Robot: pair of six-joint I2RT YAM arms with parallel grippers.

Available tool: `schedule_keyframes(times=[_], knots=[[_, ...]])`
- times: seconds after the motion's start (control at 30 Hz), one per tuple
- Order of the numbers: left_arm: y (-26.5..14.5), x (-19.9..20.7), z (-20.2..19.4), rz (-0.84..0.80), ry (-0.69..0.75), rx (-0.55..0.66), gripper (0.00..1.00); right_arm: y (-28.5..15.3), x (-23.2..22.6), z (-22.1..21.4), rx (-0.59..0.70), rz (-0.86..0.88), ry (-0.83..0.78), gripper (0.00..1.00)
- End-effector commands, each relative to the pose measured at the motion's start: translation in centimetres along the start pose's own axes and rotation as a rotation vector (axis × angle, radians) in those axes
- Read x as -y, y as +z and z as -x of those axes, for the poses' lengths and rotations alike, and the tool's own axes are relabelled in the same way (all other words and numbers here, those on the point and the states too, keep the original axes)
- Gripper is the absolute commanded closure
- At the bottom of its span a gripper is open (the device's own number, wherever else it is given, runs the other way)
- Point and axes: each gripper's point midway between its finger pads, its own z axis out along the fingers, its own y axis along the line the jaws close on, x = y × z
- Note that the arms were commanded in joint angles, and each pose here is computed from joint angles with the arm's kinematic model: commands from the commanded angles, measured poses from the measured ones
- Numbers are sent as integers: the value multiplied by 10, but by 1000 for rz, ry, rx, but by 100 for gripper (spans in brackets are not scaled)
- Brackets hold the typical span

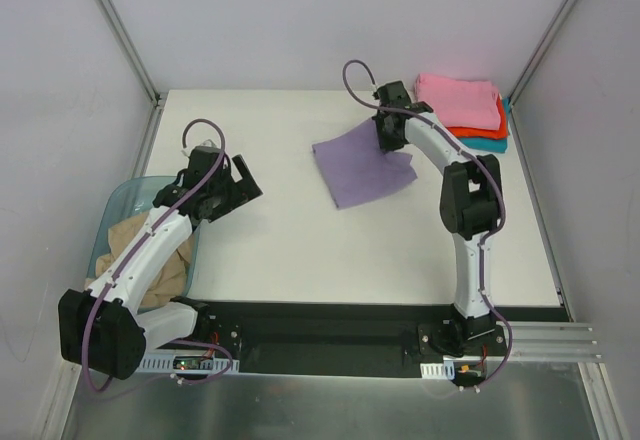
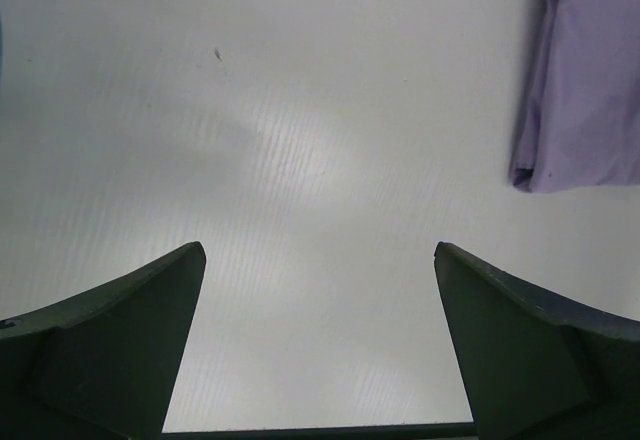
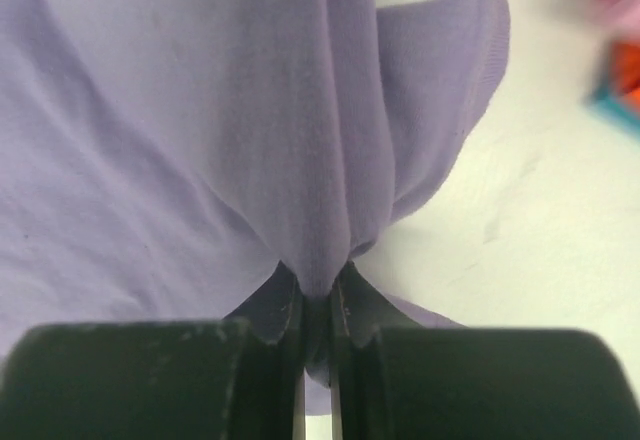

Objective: Fold and stack the t-shirts
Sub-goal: Put the neatly folded tshirt into the corner of the board with the right arm

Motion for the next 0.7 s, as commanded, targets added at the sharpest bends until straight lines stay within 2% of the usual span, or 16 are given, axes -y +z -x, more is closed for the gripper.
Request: schedule_keyframes(times=[0.0,0.27,0.5,0.67], knots=[[-6,-16,8,68,8,40,1,-18,63,55,100,-255,-93,99],[-5,-22,17,115,1,58,1,-43,120,118,254,-471,-147,99],[3,-18,23,132,12,37,1,-80,155,157,398,-543,-127,99],[7,-11,29,126,33,28,1,-110,161,173,479,-522,-101,99]])
